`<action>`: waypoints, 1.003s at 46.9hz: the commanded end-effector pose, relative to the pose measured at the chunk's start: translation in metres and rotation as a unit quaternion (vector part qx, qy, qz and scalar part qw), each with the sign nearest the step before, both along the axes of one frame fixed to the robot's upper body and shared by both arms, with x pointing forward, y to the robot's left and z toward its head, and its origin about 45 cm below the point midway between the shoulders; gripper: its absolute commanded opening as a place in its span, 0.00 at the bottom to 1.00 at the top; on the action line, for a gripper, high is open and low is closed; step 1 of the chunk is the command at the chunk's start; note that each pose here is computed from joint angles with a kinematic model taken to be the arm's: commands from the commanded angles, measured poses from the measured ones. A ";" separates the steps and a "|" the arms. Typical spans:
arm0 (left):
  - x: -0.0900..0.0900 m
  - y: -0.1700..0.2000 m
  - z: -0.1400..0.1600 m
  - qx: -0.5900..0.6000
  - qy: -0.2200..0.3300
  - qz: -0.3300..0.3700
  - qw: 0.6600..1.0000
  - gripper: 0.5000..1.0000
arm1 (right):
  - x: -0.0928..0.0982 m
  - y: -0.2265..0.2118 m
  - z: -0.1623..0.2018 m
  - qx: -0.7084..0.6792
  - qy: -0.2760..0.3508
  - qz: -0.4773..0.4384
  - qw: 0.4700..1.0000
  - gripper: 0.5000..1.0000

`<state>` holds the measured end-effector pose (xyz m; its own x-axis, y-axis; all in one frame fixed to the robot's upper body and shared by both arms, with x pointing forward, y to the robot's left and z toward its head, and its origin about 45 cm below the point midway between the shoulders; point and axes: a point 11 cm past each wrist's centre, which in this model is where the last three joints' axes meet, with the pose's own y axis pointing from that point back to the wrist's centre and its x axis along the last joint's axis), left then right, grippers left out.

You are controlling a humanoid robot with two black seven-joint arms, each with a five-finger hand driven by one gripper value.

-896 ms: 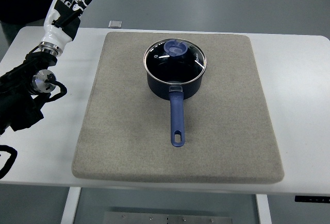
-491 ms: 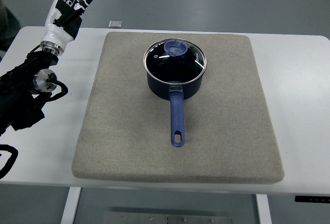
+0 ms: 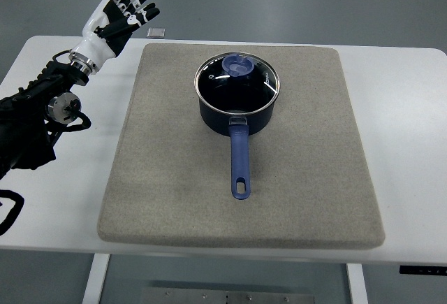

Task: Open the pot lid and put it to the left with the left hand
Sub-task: 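Raise the left hand and swing it toward the saucepan, then move the left hand over the glass lid's blue knob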

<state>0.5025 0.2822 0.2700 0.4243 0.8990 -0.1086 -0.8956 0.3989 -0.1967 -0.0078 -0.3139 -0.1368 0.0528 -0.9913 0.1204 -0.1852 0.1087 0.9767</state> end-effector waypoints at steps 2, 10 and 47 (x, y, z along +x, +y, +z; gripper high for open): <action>0.005 -0.008 0.016 0.063 -0.018 -0.027 0.997 0.98 | 0.000 0.000 0.000 0.001 0.000 0.000 1.000 0.83; 0.014 -0.036 0.050 0.205 -0.060 -0.090 0.973 0.98 | 0.000 0.000 0.000 0.001 0.000 0.000 1.000 0.83; 0.021 -0.085 0.081 0.554 -0.109 -0.203 0.800 0.97 | 0.000 0.000 0.000 0.000 -0.001 -0.001 1.000 0.83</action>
<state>0.5237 0.2021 0.3537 0.6120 0.2123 0.7619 -0.6464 0.6893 0.3271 -0.0076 -0.3138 -0.1368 0.0518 -0.9915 0.1193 -0.1861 0.1078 0.9766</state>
